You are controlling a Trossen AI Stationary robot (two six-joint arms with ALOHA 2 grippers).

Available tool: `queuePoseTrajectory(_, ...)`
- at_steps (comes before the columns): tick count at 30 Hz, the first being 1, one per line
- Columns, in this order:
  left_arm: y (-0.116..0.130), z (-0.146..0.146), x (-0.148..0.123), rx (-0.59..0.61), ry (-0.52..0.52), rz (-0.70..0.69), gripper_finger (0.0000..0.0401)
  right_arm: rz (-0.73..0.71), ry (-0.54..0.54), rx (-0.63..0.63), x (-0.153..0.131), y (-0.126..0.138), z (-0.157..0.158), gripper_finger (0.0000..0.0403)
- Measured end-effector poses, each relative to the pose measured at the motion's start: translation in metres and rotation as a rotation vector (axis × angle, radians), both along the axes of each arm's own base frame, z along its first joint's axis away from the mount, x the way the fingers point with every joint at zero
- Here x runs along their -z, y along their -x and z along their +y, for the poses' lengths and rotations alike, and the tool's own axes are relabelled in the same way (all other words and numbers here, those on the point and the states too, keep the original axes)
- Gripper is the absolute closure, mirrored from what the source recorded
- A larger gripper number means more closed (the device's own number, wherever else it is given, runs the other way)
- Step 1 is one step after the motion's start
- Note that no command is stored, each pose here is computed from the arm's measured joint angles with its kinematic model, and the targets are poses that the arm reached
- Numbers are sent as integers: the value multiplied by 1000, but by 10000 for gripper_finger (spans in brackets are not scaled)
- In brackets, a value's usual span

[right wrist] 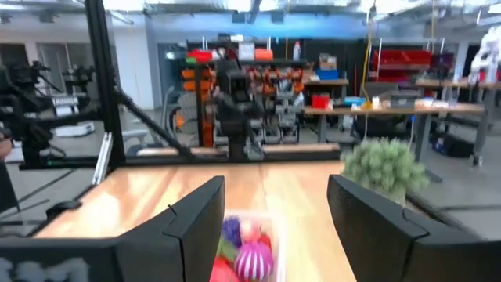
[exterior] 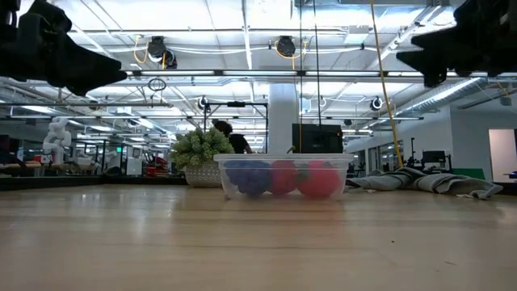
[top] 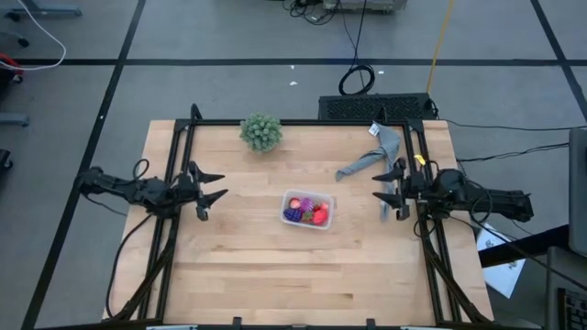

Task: Pick and placing Produce into tupperware
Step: Return to Home Position

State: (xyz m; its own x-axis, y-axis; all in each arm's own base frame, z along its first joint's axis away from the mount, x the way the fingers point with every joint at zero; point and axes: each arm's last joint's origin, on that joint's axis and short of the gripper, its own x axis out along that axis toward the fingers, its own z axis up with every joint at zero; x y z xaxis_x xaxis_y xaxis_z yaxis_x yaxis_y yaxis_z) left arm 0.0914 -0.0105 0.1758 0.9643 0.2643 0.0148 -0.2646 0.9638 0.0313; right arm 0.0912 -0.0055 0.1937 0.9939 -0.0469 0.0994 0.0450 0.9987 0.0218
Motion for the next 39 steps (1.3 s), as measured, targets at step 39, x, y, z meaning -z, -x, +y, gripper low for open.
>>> queuePoseTrajectory(39, 1, -2, 0, -32, 76, -19, 173, 14, -38, 17, 17, -5, -1, 183)
